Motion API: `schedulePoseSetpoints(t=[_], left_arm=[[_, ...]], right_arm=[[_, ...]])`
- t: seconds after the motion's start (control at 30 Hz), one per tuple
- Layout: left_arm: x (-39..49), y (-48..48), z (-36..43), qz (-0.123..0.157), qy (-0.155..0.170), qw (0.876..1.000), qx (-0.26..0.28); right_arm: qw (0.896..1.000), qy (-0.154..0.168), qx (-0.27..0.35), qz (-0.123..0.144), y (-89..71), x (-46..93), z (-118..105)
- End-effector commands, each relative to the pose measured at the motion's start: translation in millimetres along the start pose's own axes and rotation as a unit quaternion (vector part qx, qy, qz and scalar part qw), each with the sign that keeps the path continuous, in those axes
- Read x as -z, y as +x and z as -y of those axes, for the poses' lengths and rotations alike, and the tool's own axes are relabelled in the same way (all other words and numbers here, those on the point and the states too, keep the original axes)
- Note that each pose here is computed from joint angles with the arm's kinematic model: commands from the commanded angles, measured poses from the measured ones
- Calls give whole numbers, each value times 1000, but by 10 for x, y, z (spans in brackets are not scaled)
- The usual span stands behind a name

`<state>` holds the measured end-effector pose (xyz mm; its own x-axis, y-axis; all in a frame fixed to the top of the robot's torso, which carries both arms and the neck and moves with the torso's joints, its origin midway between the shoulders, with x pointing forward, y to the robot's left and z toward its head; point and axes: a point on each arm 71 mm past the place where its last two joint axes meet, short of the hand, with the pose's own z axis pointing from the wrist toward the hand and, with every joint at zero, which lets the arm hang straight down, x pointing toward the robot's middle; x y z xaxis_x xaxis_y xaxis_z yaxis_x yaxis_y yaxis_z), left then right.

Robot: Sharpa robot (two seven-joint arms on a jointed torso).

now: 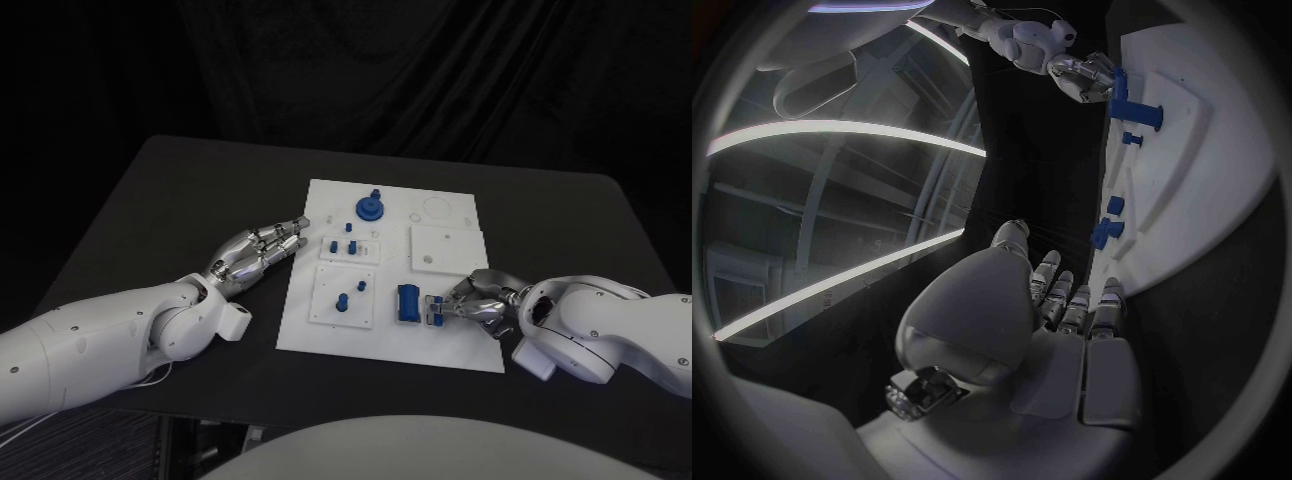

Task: Assemble the parts on the task board

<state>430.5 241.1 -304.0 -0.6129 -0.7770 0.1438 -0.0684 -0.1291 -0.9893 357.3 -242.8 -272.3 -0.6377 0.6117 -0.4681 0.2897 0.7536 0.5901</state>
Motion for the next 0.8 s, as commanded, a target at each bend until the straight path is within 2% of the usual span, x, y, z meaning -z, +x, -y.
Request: schedulePoseSetpoints(t=[0.03,0.8], left_arm=[[3,21,-3,-5,11,1000,7],[11,21,-19,-5,9,1000,8]], right_arm=[[1000,1,10,-3,5,-6,-6],[1000,4,22,4,-17,-27,3]])
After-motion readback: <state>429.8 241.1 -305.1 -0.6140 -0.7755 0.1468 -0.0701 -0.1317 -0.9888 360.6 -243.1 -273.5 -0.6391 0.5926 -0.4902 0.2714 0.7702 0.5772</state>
